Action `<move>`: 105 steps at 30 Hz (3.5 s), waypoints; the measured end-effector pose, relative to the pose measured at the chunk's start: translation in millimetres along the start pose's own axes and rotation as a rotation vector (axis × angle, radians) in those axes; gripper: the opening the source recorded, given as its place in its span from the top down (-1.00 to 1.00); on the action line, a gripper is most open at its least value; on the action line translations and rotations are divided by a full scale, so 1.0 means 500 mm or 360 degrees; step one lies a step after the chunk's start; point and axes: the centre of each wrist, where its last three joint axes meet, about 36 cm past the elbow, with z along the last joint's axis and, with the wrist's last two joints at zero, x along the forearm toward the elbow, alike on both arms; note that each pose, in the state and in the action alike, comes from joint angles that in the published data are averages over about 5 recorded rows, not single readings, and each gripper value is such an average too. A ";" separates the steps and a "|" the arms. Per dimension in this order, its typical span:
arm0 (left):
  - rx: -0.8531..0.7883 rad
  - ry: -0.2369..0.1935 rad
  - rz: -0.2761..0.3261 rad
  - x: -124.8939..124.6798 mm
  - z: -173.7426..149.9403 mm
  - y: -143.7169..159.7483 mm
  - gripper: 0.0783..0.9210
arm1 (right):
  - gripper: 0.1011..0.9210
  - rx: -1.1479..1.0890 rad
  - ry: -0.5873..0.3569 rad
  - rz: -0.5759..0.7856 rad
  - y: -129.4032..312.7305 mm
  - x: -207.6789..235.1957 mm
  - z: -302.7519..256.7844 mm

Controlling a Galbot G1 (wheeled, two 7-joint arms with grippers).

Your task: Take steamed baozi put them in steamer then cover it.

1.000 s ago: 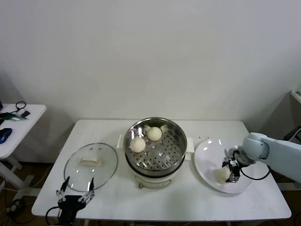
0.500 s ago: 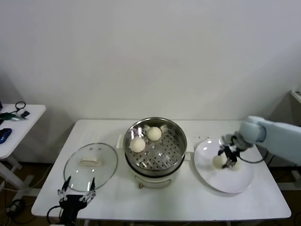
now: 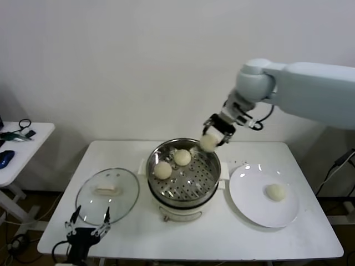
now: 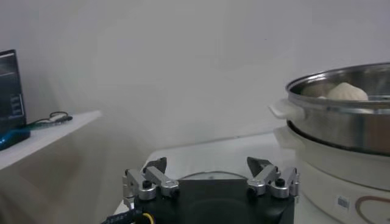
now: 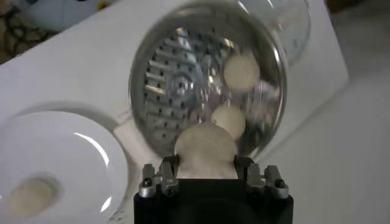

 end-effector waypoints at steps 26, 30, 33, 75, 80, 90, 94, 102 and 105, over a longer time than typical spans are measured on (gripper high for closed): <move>-0.0001 -0.0026 -0.0024 0.007 -0.005 0.011 -0.77 | -0.44 0.0626 -0.0149 -0.0274 -0.069 -0.301 -0.165; -0.0001 -0.0027 -0.0027 0.006 -0.003 0.011 -0.77 | -0.69 0.0624 -0.0148 -0.0256 -0.072 -0.302 -0.160; 0.0000 -0.0027 -0.0027 0.007 -0.003 0.010 -0.77 | -0.75 0.0595 -0.0146 -0.0234 -0.077 -0.287 -0.148; 0.0001 0.0004 -0.0036 0.013 0.004 -0.001 -0.77 | -0.76 -0.1804 0.0194 -0.0317 0.673 -0.317 0.272; -0.0001 0.0010 -0.0043 0.015 0.009 0.000 -0.77 | -0.76 -0.1843 0.0221 -0.0311 0.686 -0.357 0.275; 0.0001 0.0010 -0.0044 0.014 0.011 -0.001 -0.77 | -0.46 -0.1901 0.0229 -0.0325 0.702 -0.397 0.271; 0.0001 0.0009 -0.0041 0.014 0.010 -0.002 -0.77 | -0.36 -0.1913 0.0231 -0.0321 0.702 -0.398 0.268; -0.0010 0.0002 -0.0027 0.011 0.004 -0.002 -0.77 | -0.34 -0.1865 0.0219 -0.0247 0.627 -0.334 0.276; -0.0015 -0.0004 -0.0018 0.010 0.000 -0.002 -0.77 | -0.33 -0.1809 0.0202 -0.0195 0.554 -0.272 0.281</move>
